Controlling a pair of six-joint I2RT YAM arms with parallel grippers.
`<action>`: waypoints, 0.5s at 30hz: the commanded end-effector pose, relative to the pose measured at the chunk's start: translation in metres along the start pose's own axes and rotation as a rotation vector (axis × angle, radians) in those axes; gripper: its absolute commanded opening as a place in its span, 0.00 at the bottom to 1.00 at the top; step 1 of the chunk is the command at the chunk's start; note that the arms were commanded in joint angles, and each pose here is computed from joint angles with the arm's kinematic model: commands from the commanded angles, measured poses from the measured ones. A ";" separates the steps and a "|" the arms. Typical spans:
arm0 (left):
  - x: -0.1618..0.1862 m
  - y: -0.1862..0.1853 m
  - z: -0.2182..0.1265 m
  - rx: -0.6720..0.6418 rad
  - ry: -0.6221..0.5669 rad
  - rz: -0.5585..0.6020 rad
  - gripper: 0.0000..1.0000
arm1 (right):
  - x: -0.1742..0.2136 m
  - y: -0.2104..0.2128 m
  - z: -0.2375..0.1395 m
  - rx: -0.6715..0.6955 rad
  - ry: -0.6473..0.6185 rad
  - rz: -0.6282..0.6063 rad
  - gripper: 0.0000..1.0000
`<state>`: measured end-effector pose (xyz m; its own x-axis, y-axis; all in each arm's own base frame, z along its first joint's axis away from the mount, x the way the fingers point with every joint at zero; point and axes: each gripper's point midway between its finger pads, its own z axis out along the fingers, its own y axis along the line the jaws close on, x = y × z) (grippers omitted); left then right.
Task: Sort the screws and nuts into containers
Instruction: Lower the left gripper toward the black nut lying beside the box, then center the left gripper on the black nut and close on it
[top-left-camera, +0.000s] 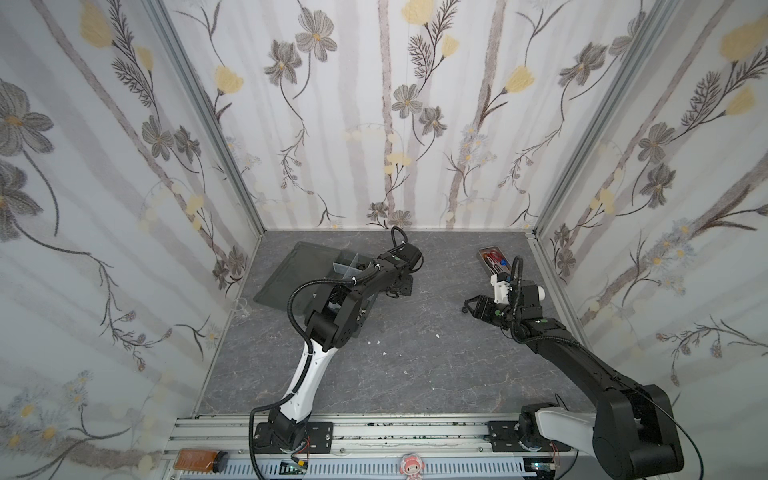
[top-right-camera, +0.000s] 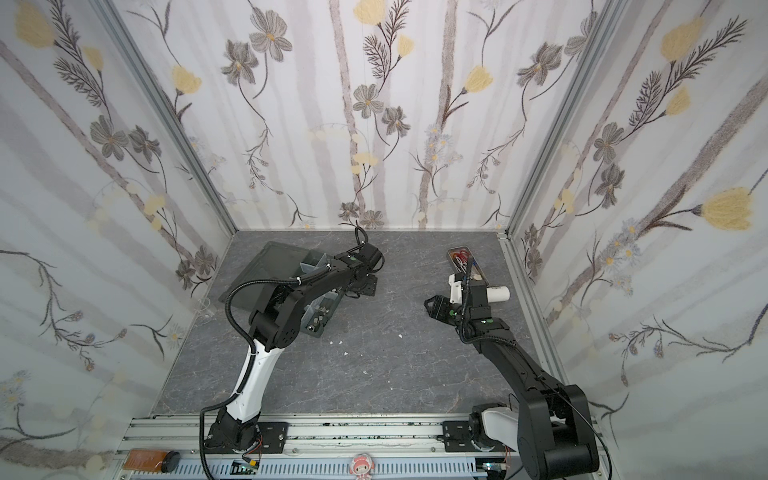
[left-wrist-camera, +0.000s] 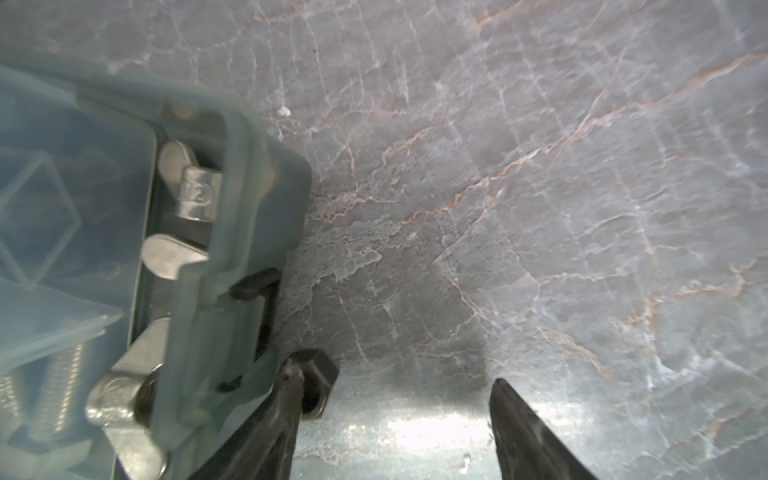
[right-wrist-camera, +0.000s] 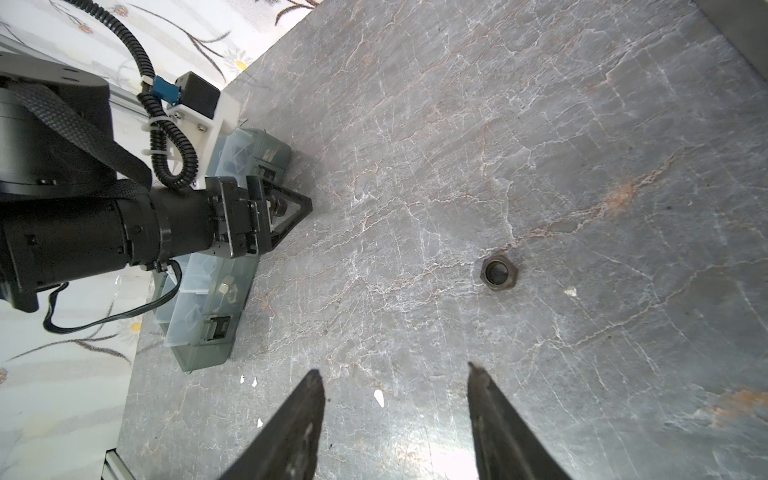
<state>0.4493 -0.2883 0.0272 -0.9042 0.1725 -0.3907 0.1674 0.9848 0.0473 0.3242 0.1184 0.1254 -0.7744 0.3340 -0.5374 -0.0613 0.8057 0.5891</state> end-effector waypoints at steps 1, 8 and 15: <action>0.001 0.000 0.002 0.002 0.011 -0.013 0.70 | -0.007 0.007 -0.001 -0.025 -0.021 -0.024 0.57; -0.001 -0.005 -0.003 0.023 0.005 -0.020 0.64 | -0.009 0.008 -0.002 -0.026 -0.024 -0.027 0.57; -0.002 -0.015 -0.011 0.058 -0.001 -0.016 0.41 | -0.011 0.010 -0.002 -0.028 -0.025 -0.030 0.56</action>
<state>0.4448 -0.2985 0.0293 -0.9047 0.1776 -0.3872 0.1846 0.9826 0.0193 0.3263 0.1188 0.1295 -0.7691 0.3307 -0.5470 -0.0709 0.8063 0.5872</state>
